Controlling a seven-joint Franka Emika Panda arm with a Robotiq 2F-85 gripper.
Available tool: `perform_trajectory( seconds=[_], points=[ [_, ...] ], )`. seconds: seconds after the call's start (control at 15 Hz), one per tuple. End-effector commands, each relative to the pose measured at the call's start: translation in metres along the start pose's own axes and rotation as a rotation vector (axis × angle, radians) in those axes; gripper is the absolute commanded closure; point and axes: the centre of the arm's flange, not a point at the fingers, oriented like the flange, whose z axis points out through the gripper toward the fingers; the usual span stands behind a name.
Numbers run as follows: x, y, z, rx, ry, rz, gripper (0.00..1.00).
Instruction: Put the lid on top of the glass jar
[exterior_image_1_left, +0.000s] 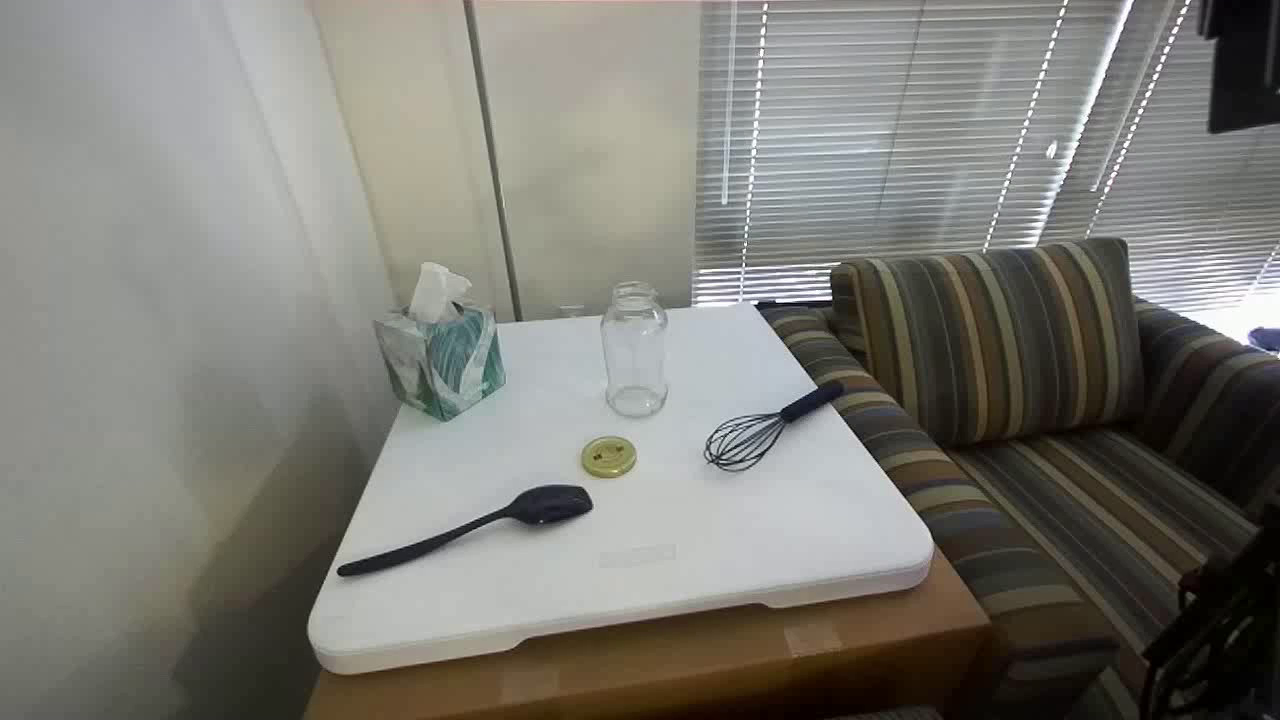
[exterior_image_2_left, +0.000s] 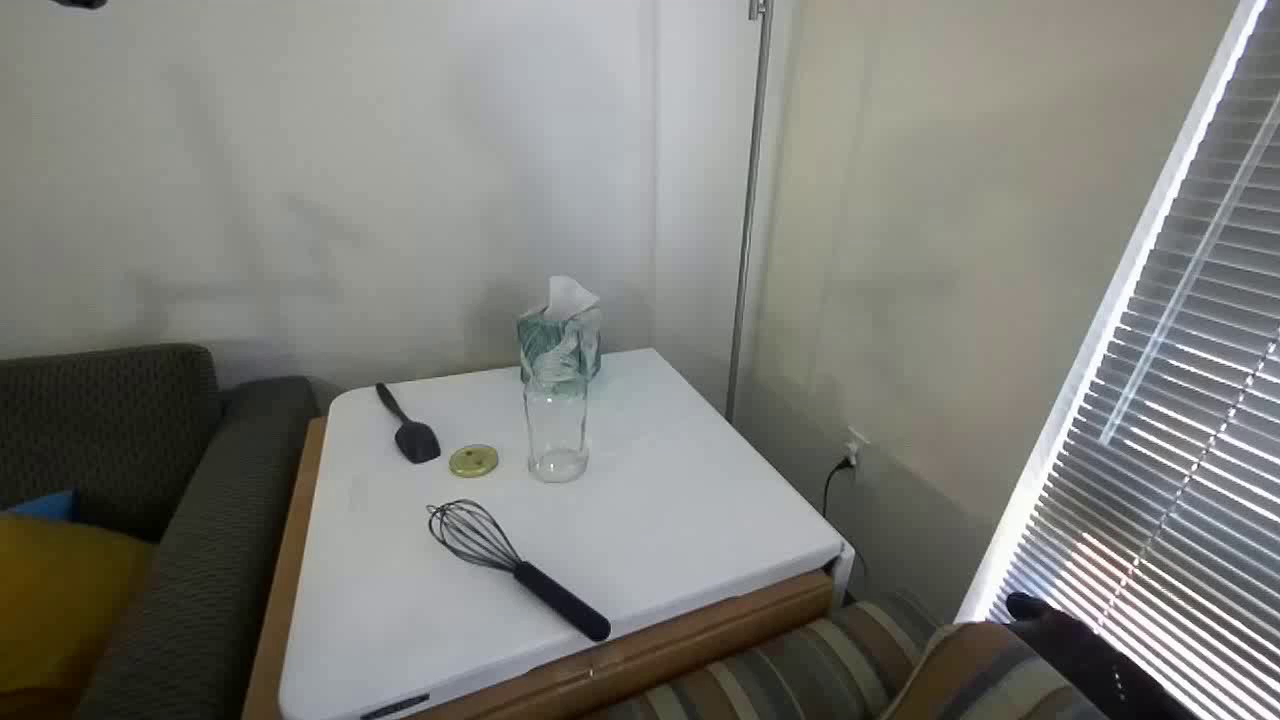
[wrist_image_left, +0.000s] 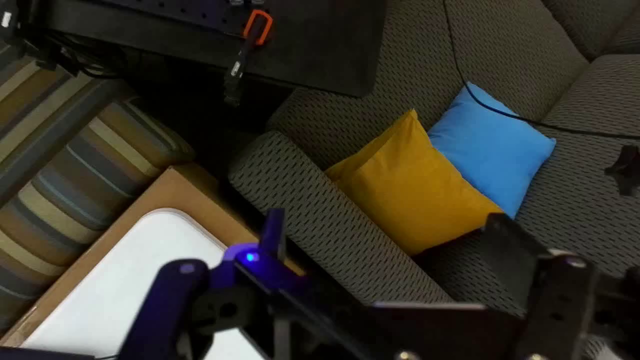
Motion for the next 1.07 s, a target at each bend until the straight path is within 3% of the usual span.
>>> perform_trajectory(
  seconds=[0.0,0.27,0.6,0.8,1.0],
  points=[
    [0.000,0.000,0.000,0.000,0.000,0.000,0.00],
    [0.020,0.018,0.011,-0.019,0.022,-0.085,0.00],
    [0.076,0.051,0.019,-0.002,0.090,-0.201,0.00],
    [0.113,0.077,0.029,0.025,0.117,-0.213,0.00],
    [0.129,0.101,0.038,0.049,0.070,-0.151,0.00]
  ],
)
